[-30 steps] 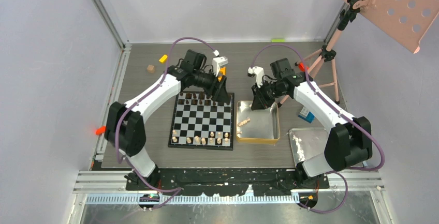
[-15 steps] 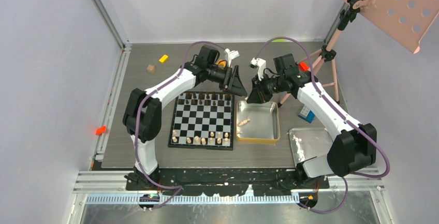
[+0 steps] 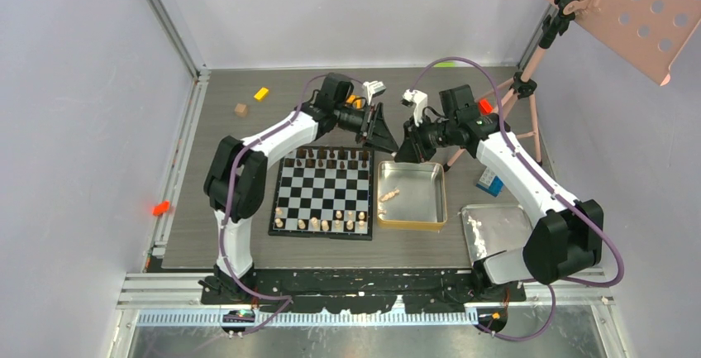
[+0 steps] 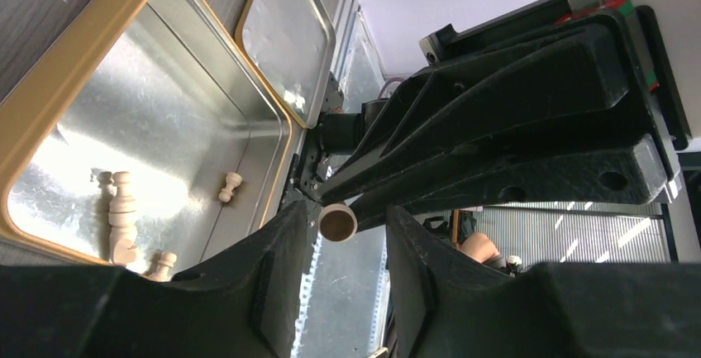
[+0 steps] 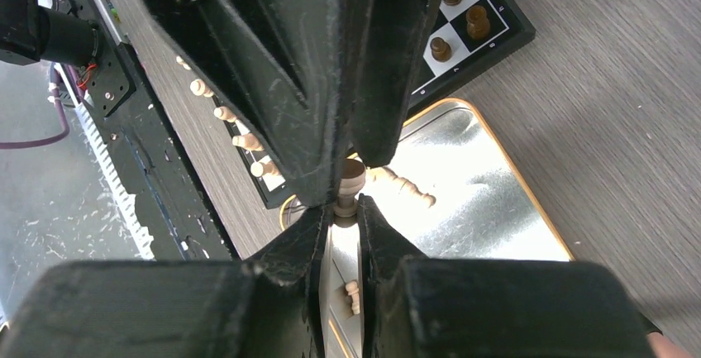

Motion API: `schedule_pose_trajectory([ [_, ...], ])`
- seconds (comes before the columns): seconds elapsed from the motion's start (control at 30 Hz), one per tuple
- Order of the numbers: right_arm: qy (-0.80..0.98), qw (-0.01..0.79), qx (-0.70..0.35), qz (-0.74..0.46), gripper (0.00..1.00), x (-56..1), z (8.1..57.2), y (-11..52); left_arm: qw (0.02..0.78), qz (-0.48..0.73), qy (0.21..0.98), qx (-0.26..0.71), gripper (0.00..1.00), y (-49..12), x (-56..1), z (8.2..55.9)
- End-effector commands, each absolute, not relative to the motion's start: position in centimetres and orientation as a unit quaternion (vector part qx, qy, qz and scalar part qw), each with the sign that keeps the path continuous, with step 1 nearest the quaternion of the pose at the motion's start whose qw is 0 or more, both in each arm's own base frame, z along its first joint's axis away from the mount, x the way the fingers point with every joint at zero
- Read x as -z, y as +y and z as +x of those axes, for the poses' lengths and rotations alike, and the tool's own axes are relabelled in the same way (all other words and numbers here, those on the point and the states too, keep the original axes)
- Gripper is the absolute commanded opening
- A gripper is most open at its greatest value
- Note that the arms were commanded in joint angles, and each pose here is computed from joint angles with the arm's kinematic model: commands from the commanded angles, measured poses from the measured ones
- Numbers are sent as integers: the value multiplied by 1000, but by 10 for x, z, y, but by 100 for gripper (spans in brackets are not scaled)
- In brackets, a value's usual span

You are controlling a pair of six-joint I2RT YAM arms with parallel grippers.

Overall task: Set up the chess pieces on the board
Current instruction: Place the chess piece on the chessboard.

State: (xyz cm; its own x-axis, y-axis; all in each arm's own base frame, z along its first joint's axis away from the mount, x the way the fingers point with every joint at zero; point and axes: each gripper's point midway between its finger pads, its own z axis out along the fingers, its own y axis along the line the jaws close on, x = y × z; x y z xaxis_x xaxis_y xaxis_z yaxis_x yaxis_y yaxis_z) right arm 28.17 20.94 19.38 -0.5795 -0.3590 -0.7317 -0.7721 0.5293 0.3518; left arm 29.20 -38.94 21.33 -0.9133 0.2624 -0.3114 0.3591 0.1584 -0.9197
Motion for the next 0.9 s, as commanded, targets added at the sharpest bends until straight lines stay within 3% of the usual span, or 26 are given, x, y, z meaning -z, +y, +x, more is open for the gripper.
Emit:
schedule_pose_trajectory([
  [0.0, 795, 345, -348, -357, 10, -220, 283, 215, 33, 206, 734, 646, 40, -397, -223, 295],
  [0.2, 798, 349, -341, -355, 9, -221, 286, 213, 16, 198, 733, 651, 31, -398, -216, 294],
  [0.67, 815, 362, -292, -345, 9, -214, 301, 201, 15, 194, 735, 649, 36, -390, -213, 293],
  [0.87, 817, 365, -286, -342, 9, -214, 304, 200, 12, 194, 736, 649, 33, -390, -211, 293],
])
